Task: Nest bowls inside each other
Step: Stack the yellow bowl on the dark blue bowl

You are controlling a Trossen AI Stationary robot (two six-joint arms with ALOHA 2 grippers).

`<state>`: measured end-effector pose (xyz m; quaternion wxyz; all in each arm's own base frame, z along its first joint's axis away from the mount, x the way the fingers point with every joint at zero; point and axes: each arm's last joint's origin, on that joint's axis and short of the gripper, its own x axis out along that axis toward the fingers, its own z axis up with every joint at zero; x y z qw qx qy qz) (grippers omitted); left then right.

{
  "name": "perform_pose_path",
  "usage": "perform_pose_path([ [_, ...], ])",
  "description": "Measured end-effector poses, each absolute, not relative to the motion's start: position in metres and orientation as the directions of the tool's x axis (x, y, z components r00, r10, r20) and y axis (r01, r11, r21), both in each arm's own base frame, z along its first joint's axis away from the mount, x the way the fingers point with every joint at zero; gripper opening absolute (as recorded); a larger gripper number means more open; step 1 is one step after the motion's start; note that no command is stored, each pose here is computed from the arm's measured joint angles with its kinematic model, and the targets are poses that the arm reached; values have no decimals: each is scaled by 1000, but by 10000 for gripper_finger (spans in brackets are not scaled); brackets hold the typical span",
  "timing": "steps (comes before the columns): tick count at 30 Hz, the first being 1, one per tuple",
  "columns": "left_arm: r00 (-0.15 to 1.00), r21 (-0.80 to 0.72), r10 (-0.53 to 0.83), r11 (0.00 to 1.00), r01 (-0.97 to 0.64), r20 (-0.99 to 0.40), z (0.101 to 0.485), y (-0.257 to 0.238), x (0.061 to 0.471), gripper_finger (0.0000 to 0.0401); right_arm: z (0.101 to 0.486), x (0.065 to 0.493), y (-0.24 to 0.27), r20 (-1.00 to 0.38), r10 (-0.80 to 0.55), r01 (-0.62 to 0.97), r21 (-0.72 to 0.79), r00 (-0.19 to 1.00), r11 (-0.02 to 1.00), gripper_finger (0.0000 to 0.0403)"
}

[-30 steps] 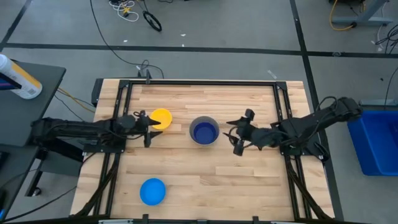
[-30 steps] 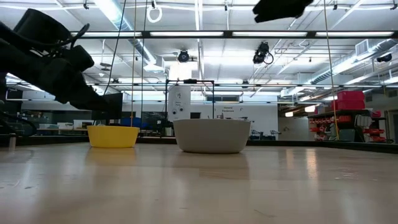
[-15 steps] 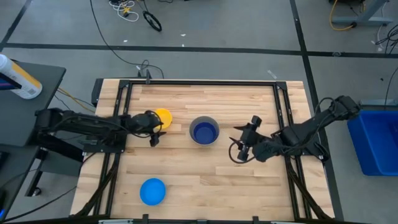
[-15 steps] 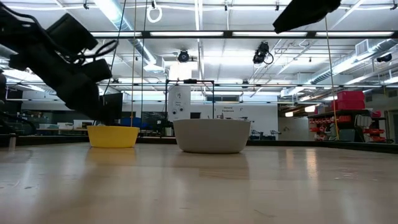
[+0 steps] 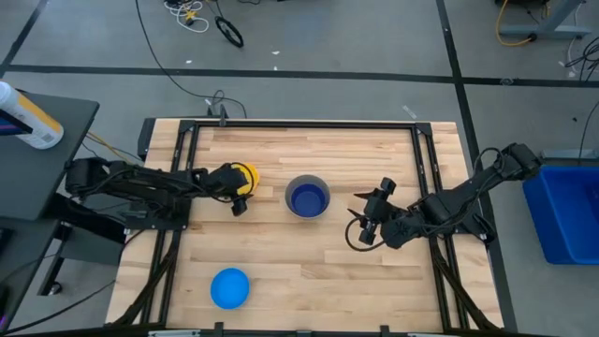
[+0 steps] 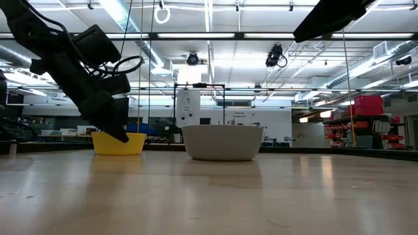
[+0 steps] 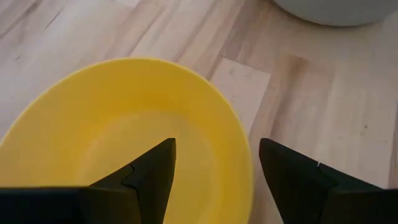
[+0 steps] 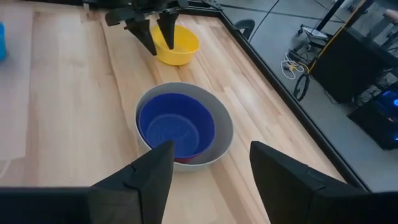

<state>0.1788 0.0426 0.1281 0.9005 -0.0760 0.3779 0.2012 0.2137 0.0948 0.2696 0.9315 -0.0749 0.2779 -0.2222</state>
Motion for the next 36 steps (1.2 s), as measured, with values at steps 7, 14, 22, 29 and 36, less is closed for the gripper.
perform_pose_path([
  [7, 633, 31, 335, 897, -441, -698, 130, 44, 179, 210, 268, 213, 94, -491, -463, 383, -260, 738, 886, 205],
  [14, 631, 33, 336, 897, -441, -699, 129, 44, 179, 174, 267, 211, 94, -499, -468, 392, -255, 729, 884, 207],
  [22, 620, 61, 363, 890, -452, -695, 130, 44, 178, 109, 267, 211, 94, -499, -467, 392, -254, 729, 884, 201],
  [29, 629, 101, 370, 901, -421, -684, 130, 44, 180, 15, 267, 211, 94, -500, -467, 398, -245, 730, 884, 198],
  [36, 699, 167, 402, 909, -381, -591, 139, 37, 188, 7, 267, 211, 94, -499, -466, 395, -248, 731, 885, 194],
])
